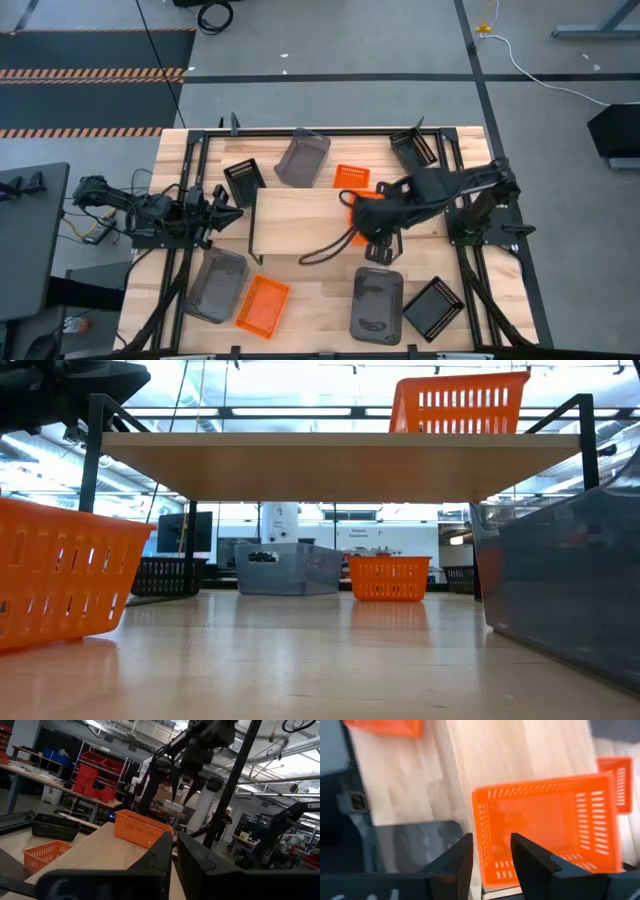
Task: Stack baskets on shelf by color
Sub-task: Put the top right black bin on the shelf
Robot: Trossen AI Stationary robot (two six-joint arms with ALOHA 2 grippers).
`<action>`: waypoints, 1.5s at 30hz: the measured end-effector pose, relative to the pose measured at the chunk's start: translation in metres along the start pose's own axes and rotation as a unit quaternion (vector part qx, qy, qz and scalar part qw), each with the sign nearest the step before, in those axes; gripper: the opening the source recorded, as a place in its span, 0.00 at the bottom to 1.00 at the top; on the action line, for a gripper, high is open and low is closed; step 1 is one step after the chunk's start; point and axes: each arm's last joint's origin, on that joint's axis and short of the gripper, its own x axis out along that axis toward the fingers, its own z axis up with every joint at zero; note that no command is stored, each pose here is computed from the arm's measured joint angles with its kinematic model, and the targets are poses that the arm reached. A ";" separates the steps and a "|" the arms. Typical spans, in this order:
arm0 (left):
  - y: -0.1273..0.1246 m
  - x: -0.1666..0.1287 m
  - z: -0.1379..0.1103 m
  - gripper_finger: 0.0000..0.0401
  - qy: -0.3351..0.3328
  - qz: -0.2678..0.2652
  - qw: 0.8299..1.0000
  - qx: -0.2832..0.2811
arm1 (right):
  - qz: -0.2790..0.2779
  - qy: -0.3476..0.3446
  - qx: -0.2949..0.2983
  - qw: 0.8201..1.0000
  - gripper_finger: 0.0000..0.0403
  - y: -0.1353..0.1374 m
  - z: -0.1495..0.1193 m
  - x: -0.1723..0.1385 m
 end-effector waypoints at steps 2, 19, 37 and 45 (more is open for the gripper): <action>0.000 0.000 0.000 0.09 0.000 0.000 1.000 0.000 | 0.012 -0.012 0.001 1.000 0.34 -0.005 -0.002 -0.011; 0.000 0.000 0.000 0.08 0.000 0.000 1.000 0.000 | -0.178 -0.051 0.046 0.982 0.32 -0.118 -0.017 -0.027; 0.001 0.000 0.000 0.09 -0.005 0.018 0.999 0.032 | -0.179 0.149 0.022 0.972 0.32 -0.253 -0.070 0.033; 0.004 0.000 -0.006 0.09 0.020 0.054 0.998 0.031 | -0.161 0.196 0.004 0.967 0.32 -0.278 -0.100 0.095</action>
